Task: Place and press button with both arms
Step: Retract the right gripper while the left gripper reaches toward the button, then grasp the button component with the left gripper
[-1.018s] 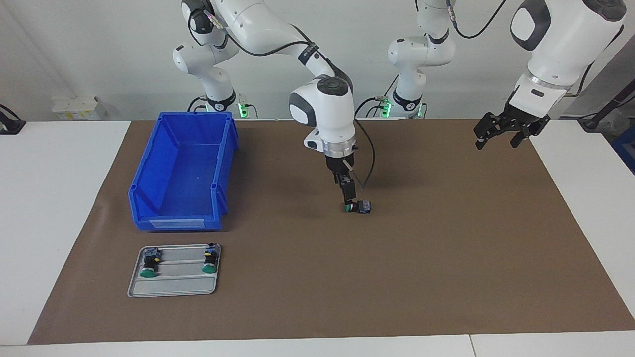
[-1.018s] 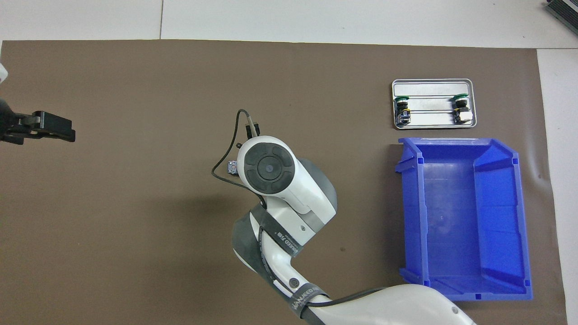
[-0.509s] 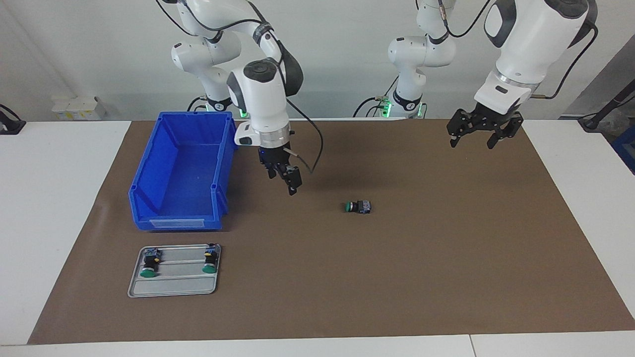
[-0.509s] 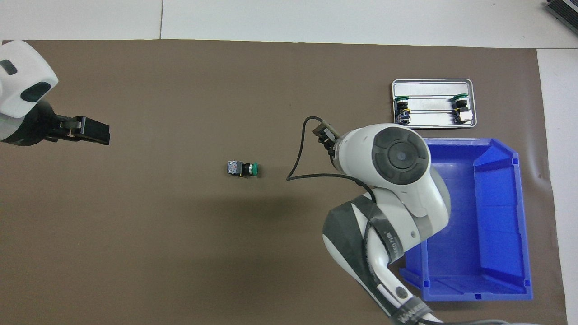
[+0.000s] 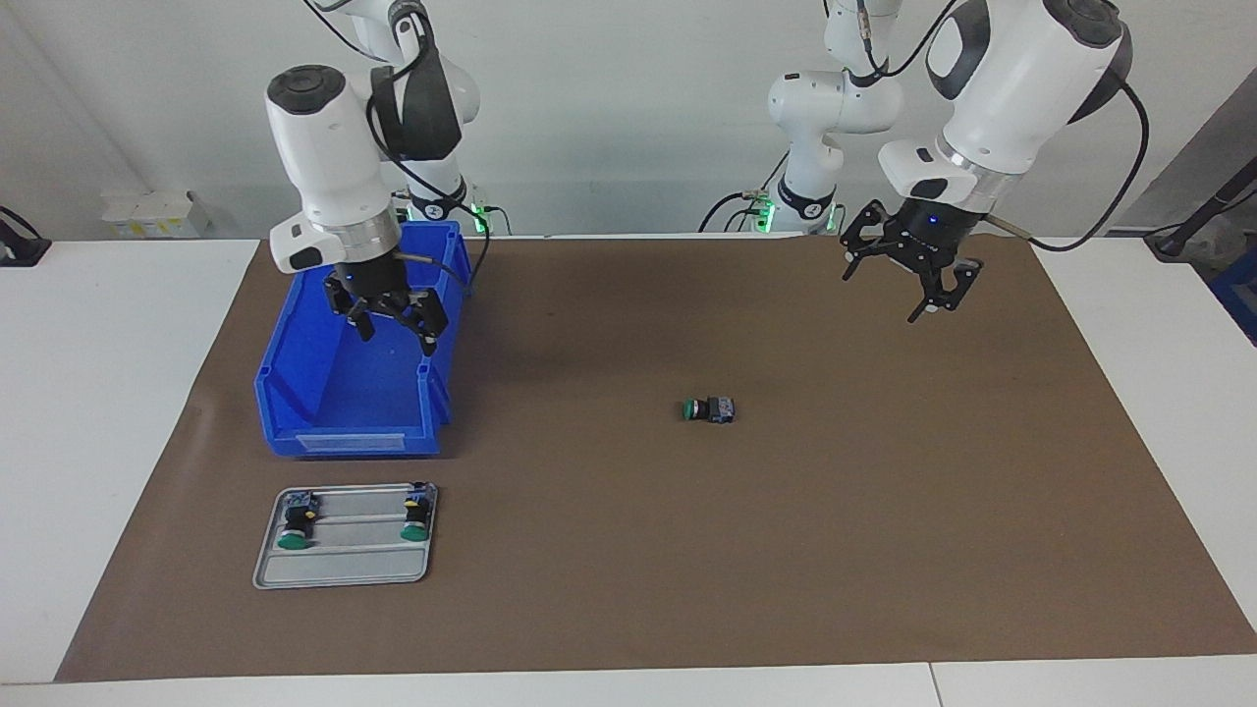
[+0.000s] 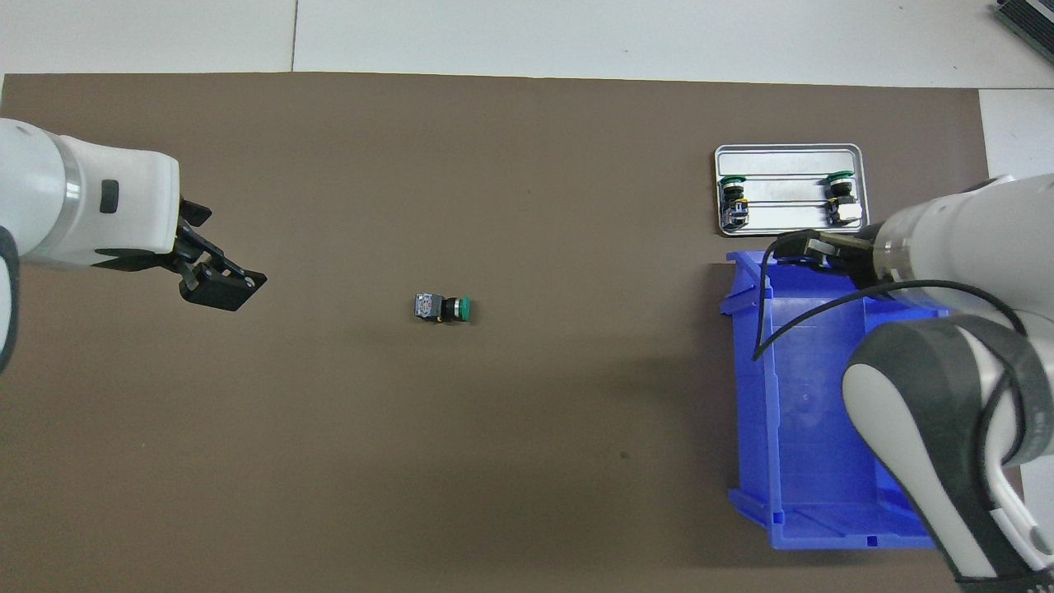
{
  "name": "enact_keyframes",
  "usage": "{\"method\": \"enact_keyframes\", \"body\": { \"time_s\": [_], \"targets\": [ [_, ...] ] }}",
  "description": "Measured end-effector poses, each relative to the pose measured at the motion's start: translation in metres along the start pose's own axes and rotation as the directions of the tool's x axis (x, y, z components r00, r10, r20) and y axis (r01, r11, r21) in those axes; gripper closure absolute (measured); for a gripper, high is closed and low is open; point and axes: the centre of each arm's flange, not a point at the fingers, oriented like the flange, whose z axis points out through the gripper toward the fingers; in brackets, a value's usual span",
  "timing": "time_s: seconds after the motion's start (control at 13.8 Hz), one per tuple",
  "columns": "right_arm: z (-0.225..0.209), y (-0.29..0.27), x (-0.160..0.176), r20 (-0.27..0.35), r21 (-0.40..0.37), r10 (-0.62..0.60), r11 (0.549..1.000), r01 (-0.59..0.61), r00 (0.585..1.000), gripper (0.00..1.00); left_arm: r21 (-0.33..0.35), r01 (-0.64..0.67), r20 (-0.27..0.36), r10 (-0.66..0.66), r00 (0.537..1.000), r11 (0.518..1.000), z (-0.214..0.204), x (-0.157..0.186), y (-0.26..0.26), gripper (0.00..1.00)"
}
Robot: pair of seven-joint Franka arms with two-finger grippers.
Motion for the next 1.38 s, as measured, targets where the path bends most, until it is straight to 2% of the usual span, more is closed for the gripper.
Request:
{"method": "enact_keyframes", "body": {
  "time_s": [0.22, 0.51, 0.73, 1.09, 1.16, 1.38],
  "targets": [
    [-0.04, 0.038, 0.02, 0.005, -0.012, -0.074, 0.997, 0.074, 0.997, 0.0, -0.015, -0.24, 0.006, 0.24, 0.971, 0.971, 0.031, 0.005, 0.021, 0.0],
    [-0.096, 0.042, 0.04, 0.046, -0.024, -0.077, 0.997, 0.078, 0.996, 0.0, -0.084, -0.357, 0.037, 0.361, 0.932, 0.93, 0.076, 0.031, 0.056, 0.0],
    [-0.102, 0.04, 0.049, 0.062, -0.026, -0.101, 0.994, 0.102, 0.993, 0.0, -0.122, -0.444, 0.045, 0.452, 0.891, 0.888, 0.12, 0.055, 0.073, 0.0],
    [-0.102, 0.044, 0.039, 0.115, -0.029, -0.152, 0.987, 0.156, 0.982, 0.0, -0.025, -0.482, 0.001, 0.482, 0.876, 0.876, 0.155, 0.069, 0.071, 0.01],
    [-0.102, 0.045, 0.038, 0.118, -0.029, -0.155, 0.987, 0.159, 0.981, 0.0, -0.019, -0.483, 0.0, 0.483, 0.876, 0.876, 0.163, 0.07, 0.072, 0.06],
    [-0.1, 0.045, 0.036, 0.123, -0.027, -0.177, 0.983, 0.181, 0.977, 0.0, -0.018, -0.483, 0.002, 0.483, 0.876, 0.876, 0.195, 0.076, 0.072, 0.11]
  ]
}}
